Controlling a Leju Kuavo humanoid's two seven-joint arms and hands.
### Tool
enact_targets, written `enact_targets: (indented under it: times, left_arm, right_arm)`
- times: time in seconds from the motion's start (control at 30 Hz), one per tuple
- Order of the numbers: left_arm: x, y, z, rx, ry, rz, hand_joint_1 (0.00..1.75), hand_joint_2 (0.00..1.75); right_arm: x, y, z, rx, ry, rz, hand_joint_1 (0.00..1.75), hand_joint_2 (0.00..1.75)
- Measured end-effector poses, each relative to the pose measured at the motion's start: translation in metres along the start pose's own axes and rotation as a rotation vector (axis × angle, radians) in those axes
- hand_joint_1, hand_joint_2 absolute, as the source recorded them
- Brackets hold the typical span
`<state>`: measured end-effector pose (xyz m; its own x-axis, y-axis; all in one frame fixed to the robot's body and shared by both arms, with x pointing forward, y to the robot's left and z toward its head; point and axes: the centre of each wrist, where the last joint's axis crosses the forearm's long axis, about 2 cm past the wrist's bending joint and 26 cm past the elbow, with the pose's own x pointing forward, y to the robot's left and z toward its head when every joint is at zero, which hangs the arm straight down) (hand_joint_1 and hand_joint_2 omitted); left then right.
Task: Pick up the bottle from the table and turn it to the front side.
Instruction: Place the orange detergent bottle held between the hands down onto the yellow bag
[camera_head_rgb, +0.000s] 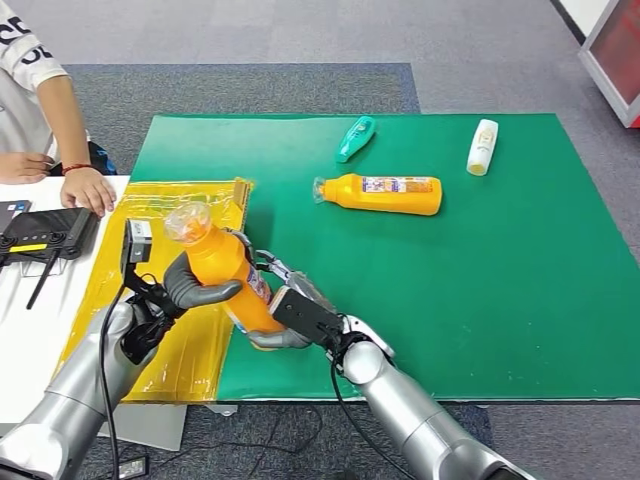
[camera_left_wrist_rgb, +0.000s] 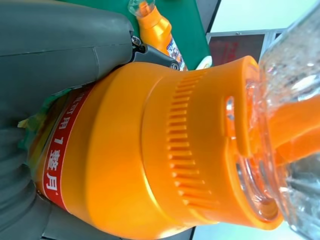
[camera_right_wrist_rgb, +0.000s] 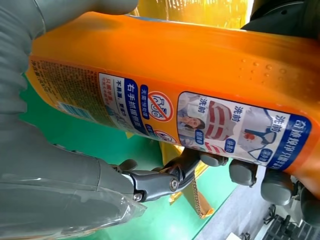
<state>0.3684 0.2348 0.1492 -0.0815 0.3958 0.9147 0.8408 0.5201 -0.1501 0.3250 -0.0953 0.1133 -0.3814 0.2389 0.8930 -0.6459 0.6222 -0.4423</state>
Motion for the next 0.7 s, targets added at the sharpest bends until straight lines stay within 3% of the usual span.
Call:
enact_targets:
  times: [0.27,0.7]
  left_arm:
    - [-0.001,-0.002,0.006,0.0,0.001,-0.019,1.75,1.75]
    - [0.002,-0.006,0.014,-0.002,0.001,-0.065,1.75,1.75]
  right_arm:
    - [-0.002,-0.002,0.002,-0.03,-0.001,-0.05,0.0,1.75]
    - [-0.012,-0.031,0.016,-0.174,-0.027,-0.178,0.0,1.75]
